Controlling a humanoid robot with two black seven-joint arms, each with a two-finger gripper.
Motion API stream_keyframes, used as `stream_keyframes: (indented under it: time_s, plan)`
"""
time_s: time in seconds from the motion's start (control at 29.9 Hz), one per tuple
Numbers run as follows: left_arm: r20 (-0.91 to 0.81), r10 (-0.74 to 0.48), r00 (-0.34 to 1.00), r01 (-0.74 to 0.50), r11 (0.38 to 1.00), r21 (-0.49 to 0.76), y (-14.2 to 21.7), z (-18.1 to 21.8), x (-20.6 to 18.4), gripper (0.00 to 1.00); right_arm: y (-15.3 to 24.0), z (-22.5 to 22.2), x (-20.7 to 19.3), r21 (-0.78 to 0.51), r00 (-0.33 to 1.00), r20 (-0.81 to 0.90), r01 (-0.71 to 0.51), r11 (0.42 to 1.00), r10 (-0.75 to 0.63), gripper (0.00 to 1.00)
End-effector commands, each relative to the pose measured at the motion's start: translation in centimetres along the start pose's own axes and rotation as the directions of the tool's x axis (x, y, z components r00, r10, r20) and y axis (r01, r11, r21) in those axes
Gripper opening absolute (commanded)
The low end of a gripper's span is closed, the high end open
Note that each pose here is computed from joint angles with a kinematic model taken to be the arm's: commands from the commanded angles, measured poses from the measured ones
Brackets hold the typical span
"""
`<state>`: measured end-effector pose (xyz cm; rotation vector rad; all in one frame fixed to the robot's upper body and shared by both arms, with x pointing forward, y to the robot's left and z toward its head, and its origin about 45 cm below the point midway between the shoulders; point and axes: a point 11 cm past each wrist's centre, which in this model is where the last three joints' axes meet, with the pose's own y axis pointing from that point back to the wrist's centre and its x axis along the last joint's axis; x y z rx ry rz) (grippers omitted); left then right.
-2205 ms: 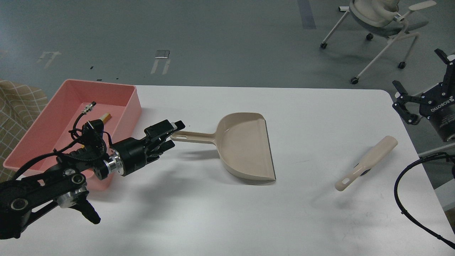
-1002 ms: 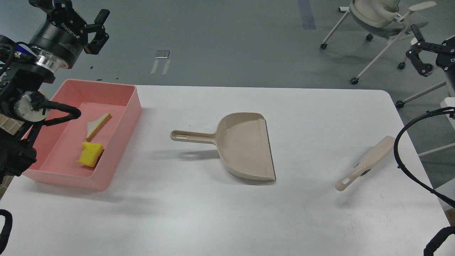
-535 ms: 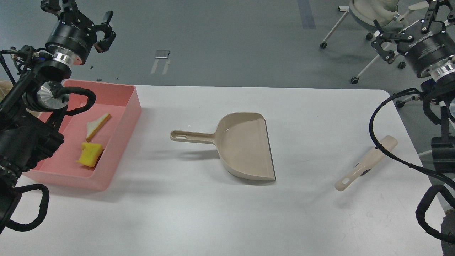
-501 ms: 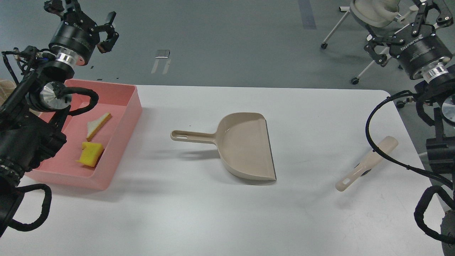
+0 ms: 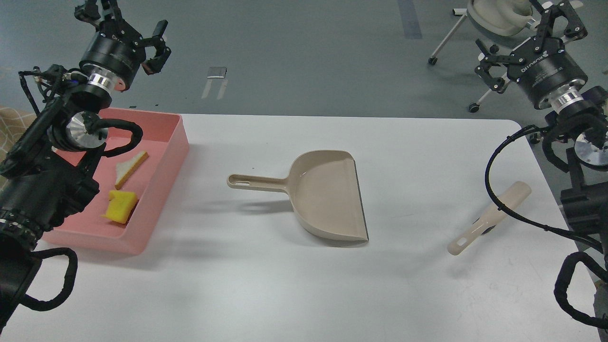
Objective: Sweep and dump garbage into bin
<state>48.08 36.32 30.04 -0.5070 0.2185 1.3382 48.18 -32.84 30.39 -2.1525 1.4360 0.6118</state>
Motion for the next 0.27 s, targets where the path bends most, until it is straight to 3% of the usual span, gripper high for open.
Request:
stream_keyframes:
  time_s: [0.0, 0.23]
  plan:
    - [-0.004, 0.000, 1.000, 0.000, 1.000, 0.012, 0.1, -0.7, -0.2, 0.98, 0.1, -0.2, 0.0, 0.010, 1.000, 0.005, 0.001, 1.000, -0.001, 1.00]
    - [0.053, -0.008, 0.999, 0.004, 0.998, 0.070, 0.1, -2.0, -0.8, 0.98, 0.4, -1.1, 0.4, 0.025, 1.000, -0.001, -0.006, 1.000, 0.006, 1.00]
